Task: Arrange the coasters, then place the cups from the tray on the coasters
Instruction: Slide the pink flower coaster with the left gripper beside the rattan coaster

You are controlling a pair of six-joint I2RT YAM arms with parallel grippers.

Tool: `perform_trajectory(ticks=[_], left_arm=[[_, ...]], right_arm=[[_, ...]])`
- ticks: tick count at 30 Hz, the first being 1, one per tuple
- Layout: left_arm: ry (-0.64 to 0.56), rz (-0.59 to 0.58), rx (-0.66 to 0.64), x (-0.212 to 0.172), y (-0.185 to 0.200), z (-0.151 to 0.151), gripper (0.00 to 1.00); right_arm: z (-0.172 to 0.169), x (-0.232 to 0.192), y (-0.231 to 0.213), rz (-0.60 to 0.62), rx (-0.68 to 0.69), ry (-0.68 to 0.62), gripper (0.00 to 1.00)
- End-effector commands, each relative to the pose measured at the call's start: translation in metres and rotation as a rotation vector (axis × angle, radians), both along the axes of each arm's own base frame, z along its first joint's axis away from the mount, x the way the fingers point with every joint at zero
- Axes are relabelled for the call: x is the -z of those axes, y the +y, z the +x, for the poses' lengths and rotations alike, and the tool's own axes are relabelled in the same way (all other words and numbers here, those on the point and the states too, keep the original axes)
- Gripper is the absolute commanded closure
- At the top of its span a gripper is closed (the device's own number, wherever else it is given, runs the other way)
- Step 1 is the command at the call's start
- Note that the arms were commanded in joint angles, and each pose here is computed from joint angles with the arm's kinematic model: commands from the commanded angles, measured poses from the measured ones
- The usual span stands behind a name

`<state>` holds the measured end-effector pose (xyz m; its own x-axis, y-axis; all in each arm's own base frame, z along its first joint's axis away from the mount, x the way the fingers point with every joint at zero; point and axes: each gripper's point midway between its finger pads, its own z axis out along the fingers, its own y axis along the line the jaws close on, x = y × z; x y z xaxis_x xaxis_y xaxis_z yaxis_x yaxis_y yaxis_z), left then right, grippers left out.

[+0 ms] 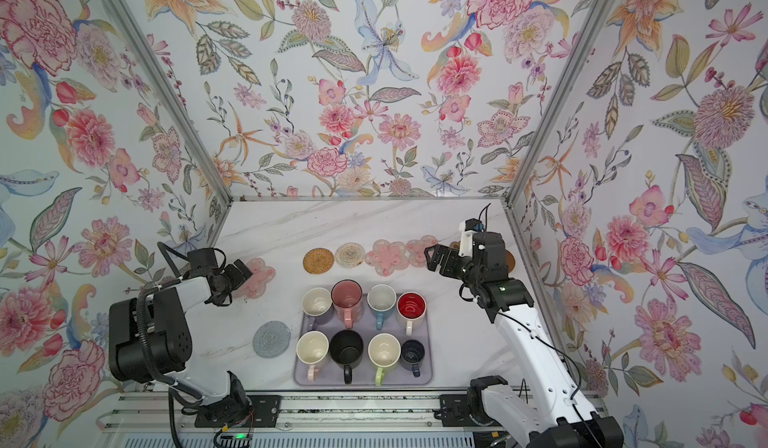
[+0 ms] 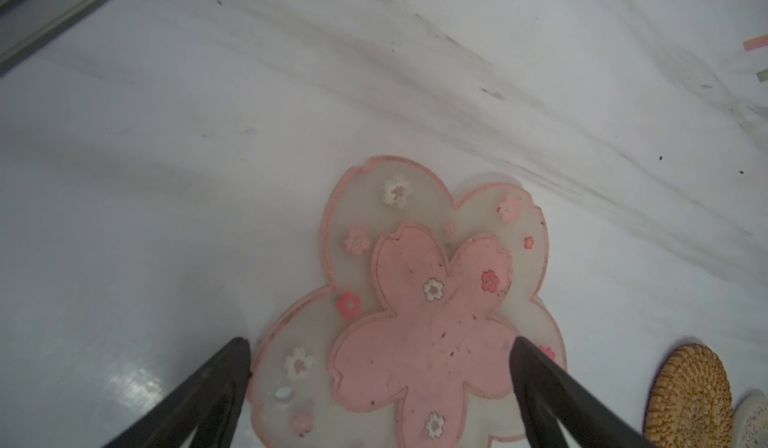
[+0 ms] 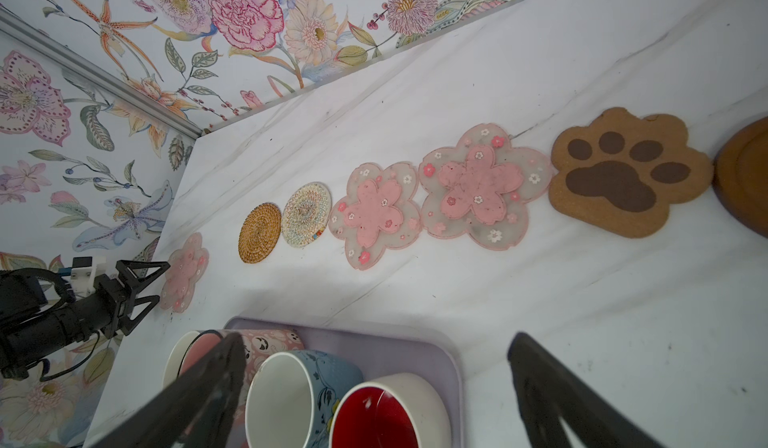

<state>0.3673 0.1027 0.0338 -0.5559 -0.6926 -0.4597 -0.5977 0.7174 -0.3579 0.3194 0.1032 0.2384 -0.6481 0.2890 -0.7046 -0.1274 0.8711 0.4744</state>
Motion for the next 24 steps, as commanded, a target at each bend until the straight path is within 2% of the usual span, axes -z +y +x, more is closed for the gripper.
perform_trajectory(ticks=[1,12,24], left_arm=[[0.033,-0.061,0.018,0.013,-0.008,-0.005,0.01],[-0.008,-0.098,0.071,0.006,-0.039,0.01,0.01],[-0.005,-0.082,0.15,0.002,-0.064,0.035,0.01]], right_arm=[[0.003,-0.004,0.001,0.02,-0.001,-0.004,0.01],[0.004,-0.005,0.003,0.032,-0.001,-0.002,0.01],[0.002,-0.007,0.002,0.035,0.0,-0.006,0.01]])
